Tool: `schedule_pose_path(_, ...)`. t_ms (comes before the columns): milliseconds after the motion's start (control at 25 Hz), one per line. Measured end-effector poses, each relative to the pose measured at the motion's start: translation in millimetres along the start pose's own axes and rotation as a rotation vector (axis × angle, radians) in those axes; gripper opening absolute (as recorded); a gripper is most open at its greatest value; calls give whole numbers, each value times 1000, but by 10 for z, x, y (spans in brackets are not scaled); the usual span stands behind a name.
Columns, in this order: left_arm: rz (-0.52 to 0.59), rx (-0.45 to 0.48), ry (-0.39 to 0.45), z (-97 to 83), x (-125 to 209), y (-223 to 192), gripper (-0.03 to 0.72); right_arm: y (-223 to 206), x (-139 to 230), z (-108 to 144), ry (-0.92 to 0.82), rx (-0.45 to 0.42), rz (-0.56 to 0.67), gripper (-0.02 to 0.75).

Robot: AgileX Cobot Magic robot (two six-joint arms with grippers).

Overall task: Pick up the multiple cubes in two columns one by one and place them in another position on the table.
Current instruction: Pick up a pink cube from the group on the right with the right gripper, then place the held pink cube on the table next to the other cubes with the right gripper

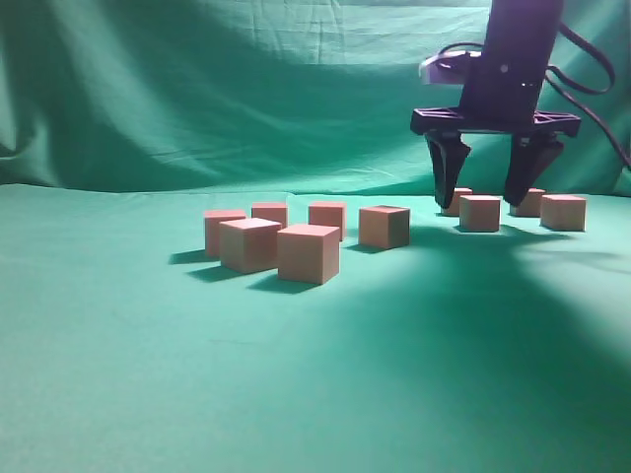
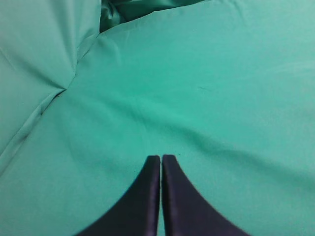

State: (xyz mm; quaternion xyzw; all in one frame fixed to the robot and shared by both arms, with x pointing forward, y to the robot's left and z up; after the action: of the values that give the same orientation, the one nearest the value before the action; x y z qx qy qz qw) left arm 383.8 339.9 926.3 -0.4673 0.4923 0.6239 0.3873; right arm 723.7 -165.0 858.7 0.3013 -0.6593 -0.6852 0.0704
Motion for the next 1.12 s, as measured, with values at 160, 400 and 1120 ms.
schedule_pose_path(160,0,0,0,0,0,0,0,-93,37,6,-13,-5,17,476)
schedule_pose_path(400,0,0,0,0,0,0,0,-154,63,11,-17,-8,30,256)
schedule_pose_path(1120,0,0,0,0,0,0,0,1677,555,382,-104,-39,-169,256)
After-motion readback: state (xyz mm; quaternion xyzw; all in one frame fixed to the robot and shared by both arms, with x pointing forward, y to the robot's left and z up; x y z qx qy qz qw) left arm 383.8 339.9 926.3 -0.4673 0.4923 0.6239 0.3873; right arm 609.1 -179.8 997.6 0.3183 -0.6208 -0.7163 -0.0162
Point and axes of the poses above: a point on each arm's last joint axis where the gripper is mounted, y pointing back along that axis away from the gripper, z along the wrist's bending axis when the last joint is at zero, x = y × z, the point moved 10 cm from there along -y, pointing out along that axis toward the gripper, and after that the axes turned 15 degrees about y, right-handed, at the moved point
